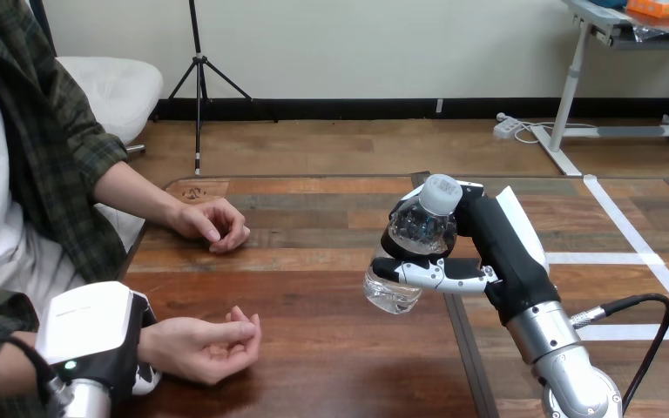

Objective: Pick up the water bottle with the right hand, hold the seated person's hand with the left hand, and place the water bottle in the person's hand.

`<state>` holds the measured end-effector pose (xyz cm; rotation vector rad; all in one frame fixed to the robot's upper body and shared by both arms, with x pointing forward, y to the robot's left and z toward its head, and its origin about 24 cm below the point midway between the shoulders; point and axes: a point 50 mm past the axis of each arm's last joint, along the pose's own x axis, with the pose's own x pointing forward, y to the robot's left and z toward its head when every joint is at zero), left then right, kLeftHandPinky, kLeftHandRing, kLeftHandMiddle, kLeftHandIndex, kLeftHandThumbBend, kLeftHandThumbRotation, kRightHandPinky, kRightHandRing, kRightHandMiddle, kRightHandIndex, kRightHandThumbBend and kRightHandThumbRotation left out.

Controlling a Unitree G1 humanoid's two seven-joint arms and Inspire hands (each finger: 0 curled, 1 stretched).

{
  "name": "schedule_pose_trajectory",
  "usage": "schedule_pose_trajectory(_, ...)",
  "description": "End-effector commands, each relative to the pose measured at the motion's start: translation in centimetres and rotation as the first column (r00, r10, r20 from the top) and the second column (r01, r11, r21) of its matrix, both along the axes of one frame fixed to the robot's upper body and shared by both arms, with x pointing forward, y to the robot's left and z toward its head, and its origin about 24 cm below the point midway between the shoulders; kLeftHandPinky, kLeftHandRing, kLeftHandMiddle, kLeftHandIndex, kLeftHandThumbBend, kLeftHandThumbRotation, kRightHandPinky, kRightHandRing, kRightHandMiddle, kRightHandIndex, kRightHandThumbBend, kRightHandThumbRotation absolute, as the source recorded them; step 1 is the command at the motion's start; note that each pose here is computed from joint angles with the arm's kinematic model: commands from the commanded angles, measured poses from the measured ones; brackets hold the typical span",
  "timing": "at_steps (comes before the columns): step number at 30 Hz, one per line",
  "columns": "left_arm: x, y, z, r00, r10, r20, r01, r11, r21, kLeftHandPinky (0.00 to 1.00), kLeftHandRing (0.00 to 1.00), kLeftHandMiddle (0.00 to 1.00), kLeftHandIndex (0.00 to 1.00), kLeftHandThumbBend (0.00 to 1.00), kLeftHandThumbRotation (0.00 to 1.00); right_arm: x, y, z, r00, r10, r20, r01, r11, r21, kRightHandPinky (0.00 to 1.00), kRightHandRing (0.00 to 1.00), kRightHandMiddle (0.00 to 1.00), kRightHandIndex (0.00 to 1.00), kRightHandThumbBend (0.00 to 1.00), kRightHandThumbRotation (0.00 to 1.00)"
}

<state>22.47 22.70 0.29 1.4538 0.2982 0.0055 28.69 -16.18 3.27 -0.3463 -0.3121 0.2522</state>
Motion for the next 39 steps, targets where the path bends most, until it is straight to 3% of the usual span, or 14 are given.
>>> schedule_pose_trajectory(1,-1.1,0.0,-2.3,0.996,0.015,-0.082,-0.019,0.999,-0.045,0.35,0.41,0.47,0.50,0.80,0.00,1.7,0.6,4.0,0.987,0.015,0.158,-0.020,0.999,0.035,0.35,0.39,0.44,0.46,0.73,0.00)
schedule_pose_trajectory(16,-1.4,-0.8,-2.8,0.995,-0.042,0.086,0.054,0.987,-0.152,0.33,0.40,0.46,0.49,0.79,0.00,1.7,0.6,4.0,0.988,0.014,0.155,-0.020,0.999,0.034,0.36,0.40,0.44,0.46,0.72,0.00)
schedule_pose_trajectory(25,-1.4,-1.7,-2.9,0.983,-0.053,0.176,0.092,0.971,-0.220,0.37,0.42,0.47,0.48,0.78,0.00,1.7,0.6,4.0,0.987,0.014,0.160,-0.019,0.999,0.028,0.36,0.40,0.44,0.46,0.72,0.00)
schedule_pose_trajectory(31,-1.5,-2.3,-2.9,0.965,-0.085,0.250,0.144,0.963,-0.228,0.37,0.41,0.45,0.47,0.78,0.00,1.8,0.6,4.0,0.987,0.014,0.161,-0.019,0.999,0.030,0.36,0.40,0.44,0.46,0.72,0.00)
schedule_pose_trajectory(34,-1.5,-2.6,-2.9,0.961,-0.074,0.267,0.142,0.959,-0.247,0.35,0.40,0.45,0.47,0.77,0.00,1.8,0.6,4.0,0.987,0.017,0.158,-0.023,0.999,0.035,0.36,0.40,0.45,0.46,0.72,0.00)
schedule_pose_trajectory(39,-1.5,-3.1,-2.9,0.944,-0.095,0.316,0.182,0.949,-0.256,0.33,0.38,0.44,0.47,0.77,0.00,1.8,0.6,4.0,0.987,0.014,0.158,-0.020,0.999,0.039,0.36,0.40,0.45,0.46,0.72,0.00)
